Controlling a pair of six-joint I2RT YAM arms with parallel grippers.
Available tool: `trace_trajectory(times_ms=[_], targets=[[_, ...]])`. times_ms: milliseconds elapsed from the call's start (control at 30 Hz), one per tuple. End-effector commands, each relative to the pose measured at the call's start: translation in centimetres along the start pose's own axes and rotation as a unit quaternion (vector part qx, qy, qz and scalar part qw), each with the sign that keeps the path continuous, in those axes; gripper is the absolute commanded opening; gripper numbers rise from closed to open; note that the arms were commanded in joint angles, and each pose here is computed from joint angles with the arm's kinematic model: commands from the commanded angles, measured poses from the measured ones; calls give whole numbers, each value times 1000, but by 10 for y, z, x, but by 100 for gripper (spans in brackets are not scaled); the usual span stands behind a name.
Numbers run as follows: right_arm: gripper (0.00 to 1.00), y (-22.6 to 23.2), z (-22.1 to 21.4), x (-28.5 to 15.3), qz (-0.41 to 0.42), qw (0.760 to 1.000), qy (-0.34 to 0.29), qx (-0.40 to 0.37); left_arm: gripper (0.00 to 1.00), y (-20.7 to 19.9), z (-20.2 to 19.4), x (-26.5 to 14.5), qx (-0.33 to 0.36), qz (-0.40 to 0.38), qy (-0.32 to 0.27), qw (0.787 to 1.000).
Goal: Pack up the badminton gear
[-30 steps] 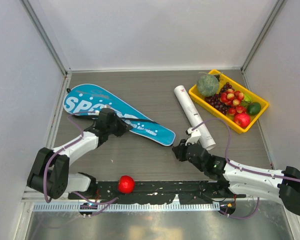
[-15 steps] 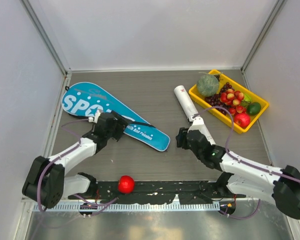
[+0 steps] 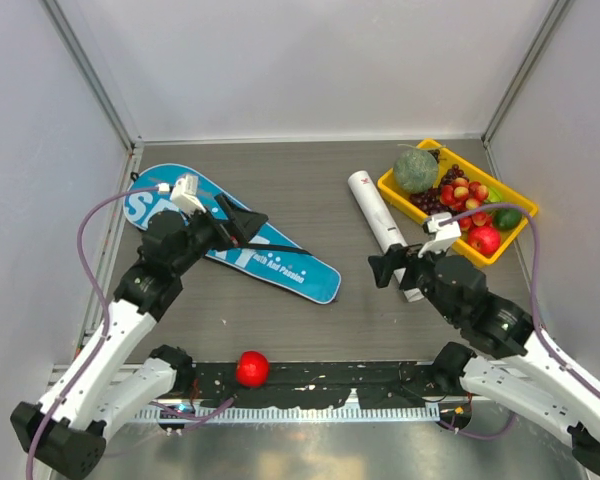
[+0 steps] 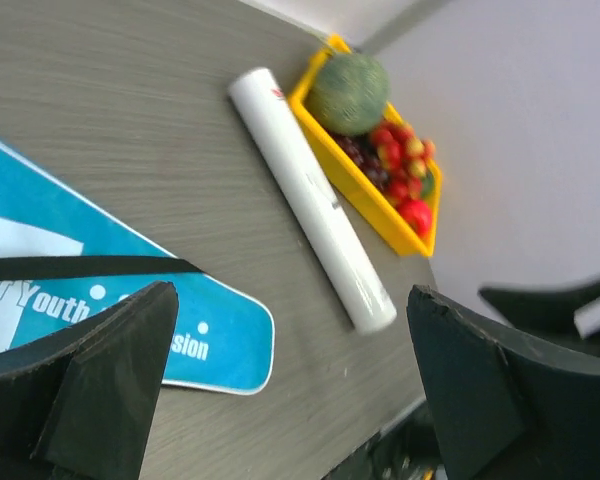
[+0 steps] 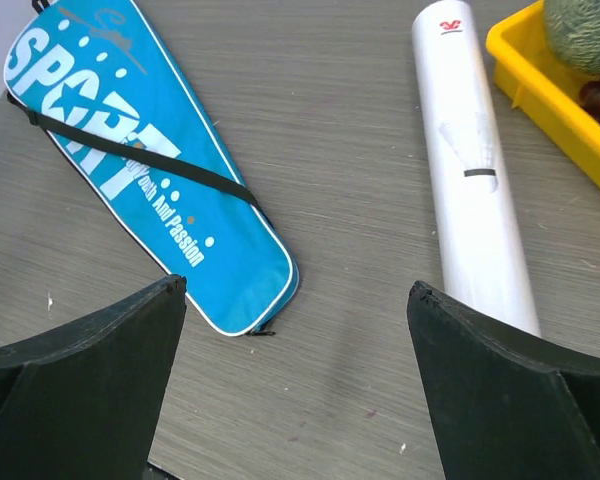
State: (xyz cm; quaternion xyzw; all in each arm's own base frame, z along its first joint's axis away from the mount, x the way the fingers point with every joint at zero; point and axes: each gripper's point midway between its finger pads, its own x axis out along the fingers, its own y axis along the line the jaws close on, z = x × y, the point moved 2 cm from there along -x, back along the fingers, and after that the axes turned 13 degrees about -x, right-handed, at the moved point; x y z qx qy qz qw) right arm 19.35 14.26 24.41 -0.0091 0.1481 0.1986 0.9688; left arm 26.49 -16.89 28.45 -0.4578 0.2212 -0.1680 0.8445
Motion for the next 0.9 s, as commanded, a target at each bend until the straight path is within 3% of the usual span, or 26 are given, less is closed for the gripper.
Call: trace_trajectory(times_ms=[0, 233, 500, 867], targets=[[95, -16, 19, -32, -12, 1000, -21, 2, 99, -28, -22, -43, 136, -108, 75, 982], [95, -17, 47, -64, 23, 994, -94, 43, 99, -35, -31, -91, 186, -180, 53, 964], [95, -18, 58, -72, 25, 992, -109, 57, 99, -30, -29, -113, 223, -205, 7, 953], [95, -17, 56, -71, 24, 992, -105, 65, 99, -31, -25, -119, 228, -202, -5, 953]])
